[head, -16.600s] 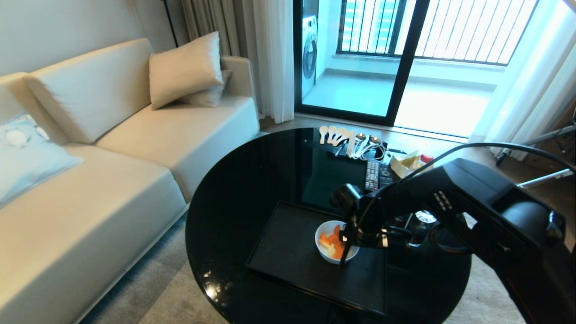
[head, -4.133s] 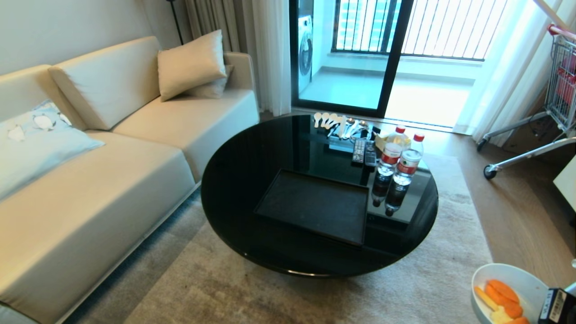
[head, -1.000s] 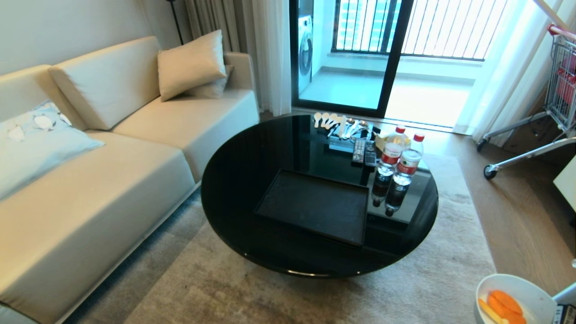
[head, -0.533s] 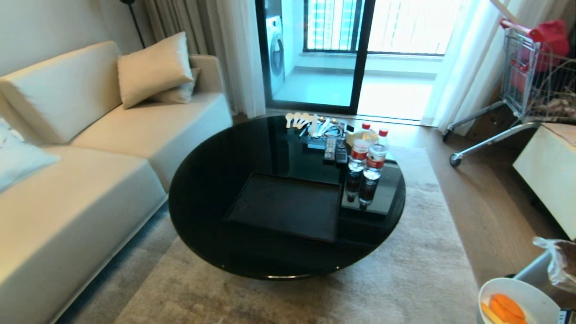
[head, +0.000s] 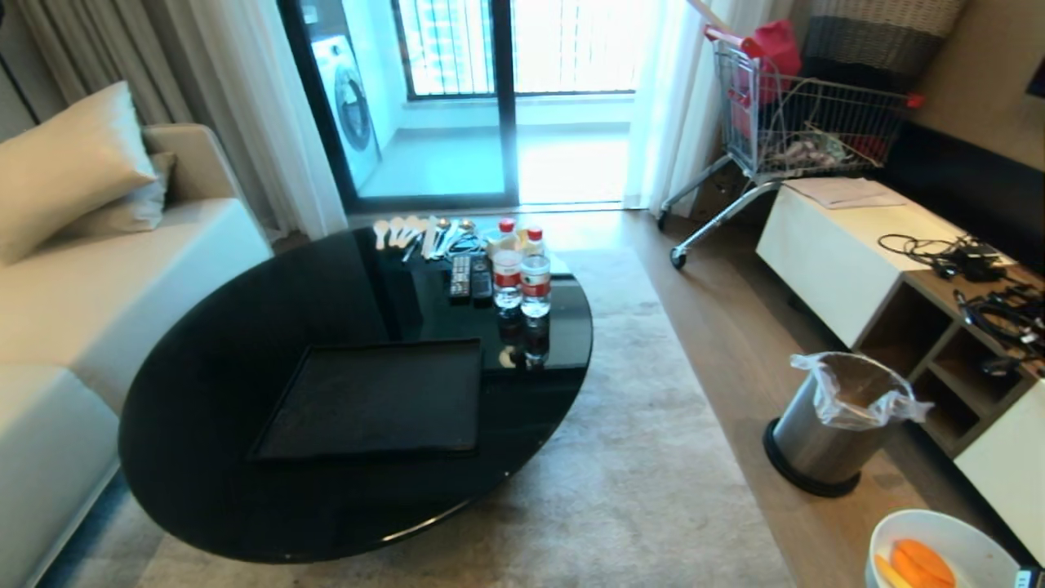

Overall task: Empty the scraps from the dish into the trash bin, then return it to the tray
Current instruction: Move the bowl over the trash can

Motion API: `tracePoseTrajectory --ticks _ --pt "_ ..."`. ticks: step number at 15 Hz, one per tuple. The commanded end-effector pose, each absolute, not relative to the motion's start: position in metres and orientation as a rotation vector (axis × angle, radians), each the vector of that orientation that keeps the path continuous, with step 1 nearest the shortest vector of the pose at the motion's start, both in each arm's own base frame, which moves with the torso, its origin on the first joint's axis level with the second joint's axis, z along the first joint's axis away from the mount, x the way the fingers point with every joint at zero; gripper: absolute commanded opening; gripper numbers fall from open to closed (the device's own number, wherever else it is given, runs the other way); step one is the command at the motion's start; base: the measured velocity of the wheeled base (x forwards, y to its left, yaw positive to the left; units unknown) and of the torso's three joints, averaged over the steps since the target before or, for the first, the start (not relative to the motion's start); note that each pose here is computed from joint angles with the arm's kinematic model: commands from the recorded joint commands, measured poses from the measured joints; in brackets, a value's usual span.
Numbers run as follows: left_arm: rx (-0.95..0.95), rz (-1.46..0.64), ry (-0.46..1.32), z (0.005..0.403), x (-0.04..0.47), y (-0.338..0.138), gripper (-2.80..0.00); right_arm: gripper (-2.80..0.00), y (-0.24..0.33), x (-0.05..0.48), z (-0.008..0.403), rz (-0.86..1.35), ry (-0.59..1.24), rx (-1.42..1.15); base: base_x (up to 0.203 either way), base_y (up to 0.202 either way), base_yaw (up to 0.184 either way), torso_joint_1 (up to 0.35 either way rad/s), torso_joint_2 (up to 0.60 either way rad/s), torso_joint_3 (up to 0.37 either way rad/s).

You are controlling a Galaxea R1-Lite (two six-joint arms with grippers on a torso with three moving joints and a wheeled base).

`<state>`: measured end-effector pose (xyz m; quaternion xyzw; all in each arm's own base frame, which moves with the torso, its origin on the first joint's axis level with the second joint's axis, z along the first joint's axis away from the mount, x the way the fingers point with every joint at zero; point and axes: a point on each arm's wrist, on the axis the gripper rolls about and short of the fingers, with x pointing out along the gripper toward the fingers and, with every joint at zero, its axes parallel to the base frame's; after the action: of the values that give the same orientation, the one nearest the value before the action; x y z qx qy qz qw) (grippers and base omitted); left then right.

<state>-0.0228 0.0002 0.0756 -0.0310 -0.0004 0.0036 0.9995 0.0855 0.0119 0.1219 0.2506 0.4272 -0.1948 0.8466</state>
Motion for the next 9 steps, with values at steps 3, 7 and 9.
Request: tracePoseTrajectory --ticks 3,7,9 --pt "-0.063 0.008 -0.002 0.0756 -0.0228 0.0002 -2.8 -2.8 0.0119 0.0855 0.1216 -0.415 0.903 0.53 0.0 0.008 -0.167 0.004 0.0 0.001" --pt "-0.063 0.008 -0.002 0.0756 -0.0228 0.0002 -2.8 -2.8 0.0118 0.0853 0.1213 -0.418 0.903 0.535 0.001 0.011 -0.168 0.0 0.0 0.004" --pt "-0.063 0.008 -0.002 0.0756 -0.0228 0.0002 -2.8 -2.8 0.0118 0.0853 0.1213 -0.418 0.903 0.535 0.001 0.011 -0.166 0.003 0.0 0.002"
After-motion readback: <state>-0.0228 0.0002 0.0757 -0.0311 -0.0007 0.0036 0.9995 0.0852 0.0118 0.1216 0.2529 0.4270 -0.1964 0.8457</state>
